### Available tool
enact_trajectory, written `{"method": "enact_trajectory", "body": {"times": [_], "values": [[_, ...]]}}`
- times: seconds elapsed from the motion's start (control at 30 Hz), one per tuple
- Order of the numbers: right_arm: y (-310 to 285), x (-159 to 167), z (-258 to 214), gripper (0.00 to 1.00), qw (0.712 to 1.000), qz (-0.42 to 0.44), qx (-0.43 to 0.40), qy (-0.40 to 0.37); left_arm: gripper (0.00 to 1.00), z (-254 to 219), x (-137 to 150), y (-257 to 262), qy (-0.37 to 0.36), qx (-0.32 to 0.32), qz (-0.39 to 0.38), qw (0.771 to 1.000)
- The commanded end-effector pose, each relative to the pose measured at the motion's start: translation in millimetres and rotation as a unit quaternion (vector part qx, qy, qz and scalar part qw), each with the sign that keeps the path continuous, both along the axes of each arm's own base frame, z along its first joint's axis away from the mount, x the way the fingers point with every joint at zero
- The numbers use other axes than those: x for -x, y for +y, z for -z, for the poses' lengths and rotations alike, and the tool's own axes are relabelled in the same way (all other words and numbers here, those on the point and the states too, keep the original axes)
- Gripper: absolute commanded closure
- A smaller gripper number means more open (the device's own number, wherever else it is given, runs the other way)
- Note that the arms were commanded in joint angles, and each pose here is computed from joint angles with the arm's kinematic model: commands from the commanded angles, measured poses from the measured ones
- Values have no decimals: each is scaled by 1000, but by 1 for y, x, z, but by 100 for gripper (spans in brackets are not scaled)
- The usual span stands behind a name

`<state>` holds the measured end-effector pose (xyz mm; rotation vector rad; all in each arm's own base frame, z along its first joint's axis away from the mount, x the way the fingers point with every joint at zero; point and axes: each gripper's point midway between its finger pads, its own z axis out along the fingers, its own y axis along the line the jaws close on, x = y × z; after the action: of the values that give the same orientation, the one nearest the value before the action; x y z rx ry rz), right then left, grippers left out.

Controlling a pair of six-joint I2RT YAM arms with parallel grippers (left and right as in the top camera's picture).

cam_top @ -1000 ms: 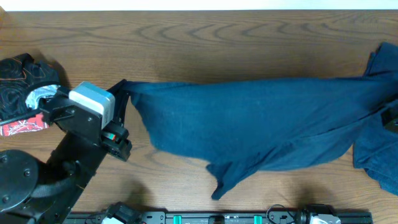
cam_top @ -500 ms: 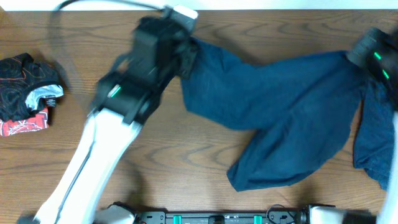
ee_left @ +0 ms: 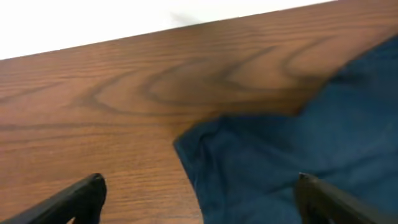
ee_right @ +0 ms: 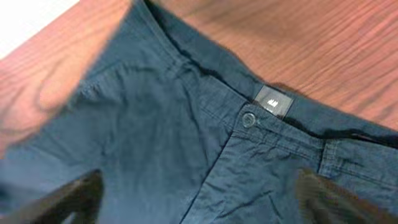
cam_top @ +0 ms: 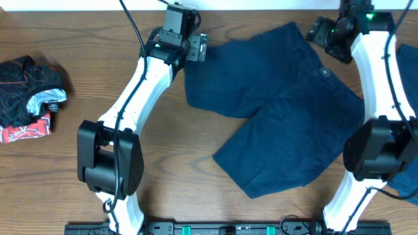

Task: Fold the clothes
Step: 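Lay the shorts flat on the table and open both grippers, then smooth the left leg of the shorts with the left gripper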

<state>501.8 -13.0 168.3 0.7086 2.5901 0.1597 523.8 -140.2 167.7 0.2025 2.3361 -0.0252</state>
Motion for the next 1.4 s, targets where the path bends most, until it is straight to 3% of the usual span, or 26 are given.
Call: {"method": "enact_trajectory", "body": {"times": [0.0, 0.17, 0.2, 0.27, 0.33, 0.37, 0.43, 0.5, 0.6, 0.7, 0.8, 1.1, 1.2, 1.37], "values": [[-3, -3, -20, 1, 999, -15, 12, -27, 2, -21, -4, 0, -26, 20, -15, 999], [-27, 8, -45, 1, 997, -4, 64, -40, 2, -33, 13, -14, -7, 65, 8, 998], [-37, 14, -52, 1, 996, 9, 81, -41, 7, -34, 20, -18, 6, 78, 18, 997], [-55, 27, -67, 1, 993, 33, 107, -41, 29, -34, 37, -31, 39, 114, 44, 992], [-70, 42, -86, 1, 990, 54, 119, -49, 74, -34, 59, -50, 79, 151, 87, 981], [-74, 47, -92, 1, 990, 59, 119, -51, 87, -33, 65, -56, 92, 163, 100, 977], [-84, 59, -106, 1, 988, 71, 120, -59, 94, -26, 80, -64, 129, 182, 103, 969], [-92, 73, -120, 1, 987, 84, 122, -66, 92, -11, 95, -71, 171, 190, 96, 962], [-97, 90, -141, 1, 985, 86, 129, -81, 68, 11, 121, -87, 226, 196, 112, 948], [-95, 103, -156, 1, 983, 75, 138, -90, 54, 27, 143, -104, 259, 199, 129, 936], [-90, 112, -160, 1, 985, 70, 131, -89, 46, 40, 164, -119, 288, 196, 130, 928], [-80, 118, -153, 1, 990, 49, 109, -73, 28, 93, 225, -141, 375, 181, 103, 903], [-77, 118, -153, 1, 991, 44, 103, -73, 28, 114, 239, -138, 397, 183, 76, 896], [-77, 117, -153, 1, 991, 41, 104, -74, 23, 134, 239, -130, 394, 196, 40, 897]]}}
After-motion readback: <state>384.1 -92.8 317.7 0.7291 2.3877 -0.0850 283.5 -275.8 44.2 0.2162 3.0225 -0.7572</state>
